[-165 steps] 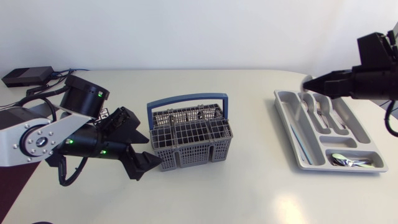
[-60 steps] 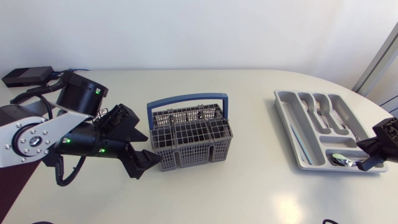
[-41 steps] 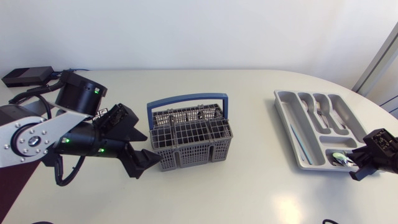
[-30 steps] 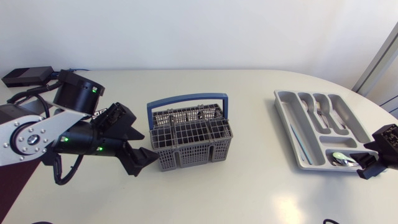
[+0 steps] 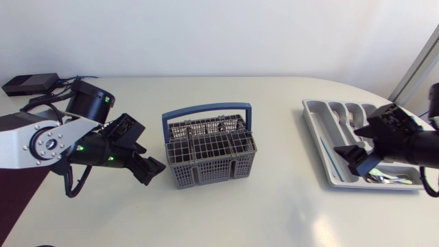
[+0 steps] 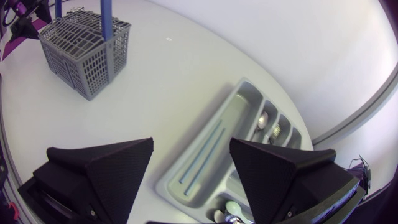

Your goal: Transfer all utensils from the basket to the drawer tray.

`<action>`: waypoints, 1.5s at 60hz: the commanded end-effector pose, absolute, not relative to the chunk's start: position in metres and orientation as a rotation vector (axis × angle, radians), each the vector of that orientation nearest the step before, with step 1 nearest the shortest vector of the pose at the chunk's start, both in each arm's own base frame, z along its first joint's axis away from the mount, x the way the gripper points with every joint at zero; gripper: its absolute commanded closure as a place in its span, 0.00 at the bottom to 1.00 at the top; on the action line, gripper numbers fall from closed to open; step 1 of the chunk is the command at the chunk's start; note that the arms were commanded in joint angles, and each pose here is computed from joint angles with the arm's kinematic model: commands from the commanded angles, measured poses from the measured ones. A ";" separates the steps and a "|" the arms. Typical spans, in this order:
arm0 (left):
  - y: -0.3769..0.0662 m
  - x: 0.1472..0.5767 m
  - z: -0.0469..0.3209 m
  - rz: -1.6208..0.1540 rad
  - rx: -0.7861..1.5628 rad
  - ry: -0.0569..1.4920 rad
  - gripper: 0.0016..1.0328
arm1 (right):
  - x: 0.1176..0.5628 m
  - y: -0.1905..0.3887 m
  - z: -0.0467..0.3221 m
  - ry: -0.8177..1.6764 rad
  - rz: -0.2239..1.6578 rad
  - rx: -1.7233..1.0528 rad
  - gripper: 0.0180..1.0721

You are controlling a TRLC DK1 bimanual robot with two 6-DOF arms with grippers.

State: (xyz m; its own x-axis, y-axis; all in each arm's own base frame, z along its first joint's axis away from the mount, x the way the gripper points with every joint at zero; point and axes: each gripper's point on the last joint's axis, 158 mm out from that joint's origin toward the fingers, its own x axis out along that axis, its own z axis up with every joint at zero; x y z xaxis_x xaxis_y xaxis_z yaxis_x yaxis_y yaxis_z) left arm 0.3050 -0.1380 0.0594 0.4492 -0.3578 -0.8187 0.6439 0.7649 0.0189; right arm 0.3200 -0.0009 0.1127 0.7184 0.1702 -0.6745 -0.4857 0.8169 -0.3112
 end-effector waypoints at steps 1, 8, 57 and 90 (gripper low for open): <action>-0.133 0.317 0.059 -0.597 0.331 0.918 0.05 | 0.319 0.035 0.096 0.718 0.427 -0.420 0.16; -0.129 0.326 0.058 -0.576 0.314 0.914 0.05 | 0.328 0.076 0.095 0.708 0.501 -0.389 0.31; -0.129 0.352 0.047 -0.545 0.281 0.925 0.05 | 0.340 0.243 0.073 0.700 0.788 -0.351 0.93; -0.140 0.377 0.055 -0.546 0.269 0.902 0.05 | 0.334 0.171 0.075 0.720 0.669 -0.312 0.93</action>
State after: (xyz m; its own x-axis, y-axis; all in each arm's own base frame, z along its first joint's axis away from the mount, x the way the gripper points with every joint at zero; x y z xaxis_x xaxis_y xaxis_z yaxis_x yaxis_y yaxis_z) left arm 0.3617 -0.1322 0.0452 0.4748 -0.3210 -0.8195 0.5646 0.8254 0.0038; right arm 0.3404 0.1755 0.0995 0.6001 0.4706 -0.6468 -0.6532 0.7551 -0.0566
